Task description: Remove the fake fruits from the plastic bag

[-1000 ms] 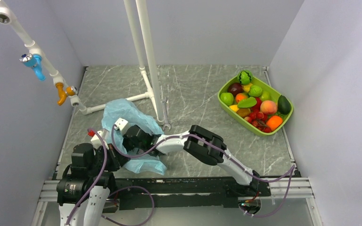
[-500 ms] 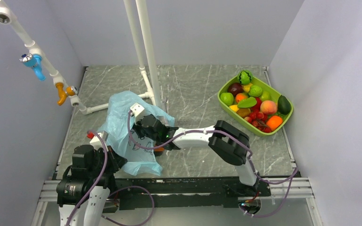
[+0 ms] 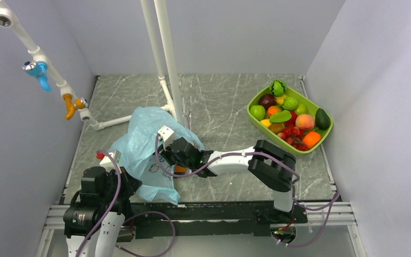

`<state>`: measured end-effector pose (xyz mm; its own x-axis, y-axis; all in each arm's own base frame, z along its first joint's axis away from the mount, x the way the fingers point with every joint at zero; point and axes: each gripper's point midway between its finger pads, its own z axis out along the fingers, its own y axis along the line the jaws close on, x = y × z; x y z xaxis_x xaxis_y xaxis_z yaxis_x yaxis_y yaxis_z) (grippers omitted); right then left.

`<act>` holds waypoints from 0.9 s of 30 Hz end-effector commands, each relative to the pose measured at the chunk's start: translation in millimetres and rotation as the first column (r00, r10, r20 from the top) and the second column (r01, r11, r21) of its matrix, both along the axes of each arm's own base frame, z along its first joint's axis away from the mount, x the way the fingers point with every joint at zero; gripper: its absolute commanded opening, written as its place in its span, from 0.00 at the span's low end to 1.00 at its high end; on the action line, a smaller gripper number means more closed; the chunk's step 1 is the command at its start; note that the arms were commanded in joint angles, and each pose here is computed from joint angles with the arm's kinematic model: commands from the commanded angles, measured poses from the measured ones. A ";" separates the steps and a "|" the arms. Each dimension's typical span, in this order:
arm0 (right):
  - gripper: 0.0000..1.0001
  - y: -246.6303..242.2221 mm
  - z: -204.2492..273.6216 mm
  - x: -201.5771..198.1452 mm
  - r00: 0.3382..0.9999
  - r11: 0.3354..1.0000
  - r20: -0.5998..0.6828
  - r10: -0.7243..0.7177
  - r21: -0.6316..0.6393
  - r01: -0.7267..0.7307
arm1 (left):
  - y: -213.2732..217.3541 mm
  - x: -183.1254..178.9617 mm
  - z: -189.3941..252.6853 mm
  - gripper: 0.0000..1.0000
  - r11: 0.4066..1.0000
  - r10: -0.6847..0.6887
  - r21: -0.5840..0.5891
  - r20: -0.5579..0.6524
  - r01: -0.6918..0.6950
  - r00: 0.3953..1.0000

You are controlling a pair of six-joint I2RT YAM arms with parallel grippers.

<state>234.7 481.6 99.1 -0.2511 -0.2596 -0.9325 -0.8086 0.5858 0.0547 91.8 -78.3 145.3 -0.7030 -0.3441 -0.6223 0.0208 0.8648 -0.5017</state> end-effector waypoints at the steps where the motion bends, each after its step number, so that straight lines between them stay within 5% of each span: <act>1: 0.00 -7.2 48.1 -23.5 0.999 0.993 0.000 0.045 0.105 -0.045 | 18.1 7.1 31.6 0.00 0.993 0.104 0.036 0.128 -0.110 0.986; 6: 0.00 -15.8 77.5 -43.1 0.994 0.982 -0.045 0.102 0.163 -0.093 | 32.3 13.7 78.9 0.00 0.980 0.182 0.015 0.341 -0.199 0.922; 16: 0.00 -22.1 139.8 -74.7 0.972 0.935 -0.055 0.229 0.292 -0.203 | 50.9 29.5 139.3 0.00 0.958 0.216 0.072 0.450 -0.276 0.866; 21: 0.00 -45.9 179.8 -75.1 0.982 0.924 0.004 0.190 0.337 -0.180 | 46.0 43.5 136.8 0.00 0.963 0.217 0.054 0.425 -0.264 0.879; 27: 0.00 -96.7 186.0 -52.4 0.999 0.952 0.028 -0.023 0.307 0.013 | 32.7 59.5 92.7 0.00 0.978 0.177 0.050 0.325 -0.204 0.929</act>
<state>165.2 420.2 279.8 -0.2518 0.0211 -0.9676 -0.8740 0.4244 0.2367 138.0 -36.2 254.2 -0.3477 -0.3800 -0.8572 -0.0205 0.9170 -0.3983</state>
